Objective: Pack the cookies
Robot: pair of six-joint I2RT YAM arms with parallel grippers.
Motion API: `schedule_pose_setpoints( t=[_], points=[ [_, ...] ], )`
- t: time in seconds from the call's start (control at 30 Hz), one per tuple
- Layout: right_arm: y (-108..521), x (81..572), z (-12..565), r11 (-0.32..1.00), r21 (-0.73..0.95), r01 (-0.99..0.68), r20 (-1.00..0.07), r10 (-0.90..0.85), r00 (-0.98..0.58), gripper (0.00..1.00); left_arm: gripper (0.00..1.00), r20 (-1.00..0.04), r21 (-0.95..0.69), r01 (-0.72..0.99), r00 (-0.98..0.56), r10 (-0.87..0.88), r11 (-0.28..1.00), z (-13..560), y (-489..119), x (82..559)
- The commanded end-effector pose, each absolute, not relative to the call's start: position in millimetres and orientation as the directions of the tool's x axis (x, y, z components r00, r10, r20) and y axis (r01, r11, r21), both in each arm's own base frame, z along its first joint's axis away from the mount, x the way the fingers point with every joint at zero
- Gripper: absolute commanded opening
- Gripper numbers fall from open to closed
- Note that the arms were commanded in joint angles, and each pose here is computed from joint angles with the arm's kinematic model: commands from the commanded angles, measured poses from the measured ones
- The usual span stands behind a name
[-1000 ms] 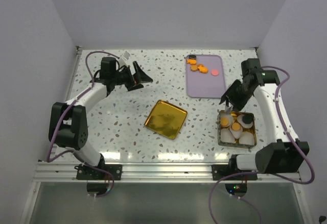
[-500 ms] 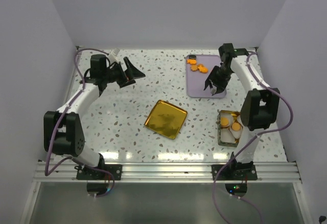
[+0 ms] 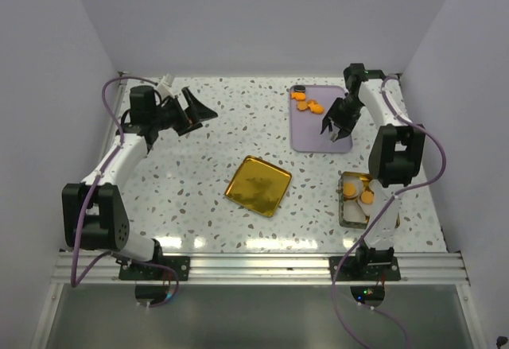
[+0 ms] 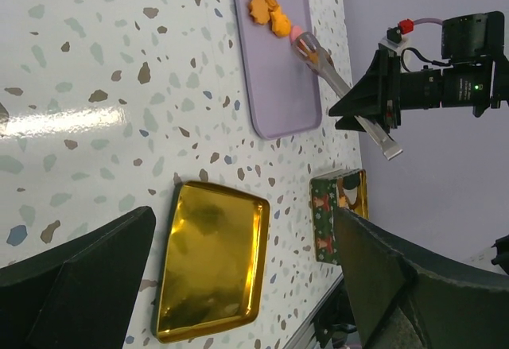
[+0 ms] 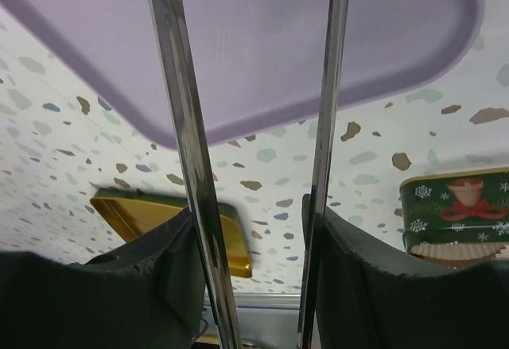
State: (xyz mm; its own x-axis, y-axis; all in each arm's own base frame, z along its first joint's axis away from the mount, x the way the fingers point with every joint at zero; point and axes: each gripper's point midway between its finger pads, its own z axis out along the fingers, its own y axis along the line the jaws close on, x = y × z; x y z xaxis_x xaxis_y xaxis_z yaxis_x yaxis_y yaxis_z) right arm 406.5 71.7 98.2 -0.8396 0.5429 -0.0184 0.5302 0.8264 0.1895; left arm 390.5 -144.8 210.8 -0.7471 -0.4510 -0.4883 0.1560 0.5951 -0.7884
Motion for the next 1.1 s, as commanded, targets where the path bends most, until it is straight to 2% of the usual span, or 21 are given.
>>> schedule_pose_setpoints(
  t=[0.0,0.67,0.9,1.07],
  points=[
    [62.6,419.5,98.1,0.832,0.196,0.52,-0.035,0.536,-0.844,0.51,1.0,-0.505,-0.779,0.162,-0.734,-0.453,0.606,212.0,-138.8,393.0],
    [68.6,444.4,86.1,0.813,0.239,0.531,0.002,0.546,-0.837,0.5,1.0,-0.494,-0.789,0.161,-0.739,-0.457,0.592,207.4,-140.9,406.7],
    [70.7,438.3,84.1,0.803,0.248,0.542,0.026,0.554,-0.832,0.35,1.0,-0.492,-0.788,0.16,-0.745,-0.451,0.595,205.3,-140.1,406.2],
    [72.8,433.5,89.8,0.797,0.262,0.544,0.034,0.556,-0.831,0.29,1.0,-0.49,-0.787,0.159,-0.749,-0.446,0.596,202.7,-138.7,403.8]
  ],
)
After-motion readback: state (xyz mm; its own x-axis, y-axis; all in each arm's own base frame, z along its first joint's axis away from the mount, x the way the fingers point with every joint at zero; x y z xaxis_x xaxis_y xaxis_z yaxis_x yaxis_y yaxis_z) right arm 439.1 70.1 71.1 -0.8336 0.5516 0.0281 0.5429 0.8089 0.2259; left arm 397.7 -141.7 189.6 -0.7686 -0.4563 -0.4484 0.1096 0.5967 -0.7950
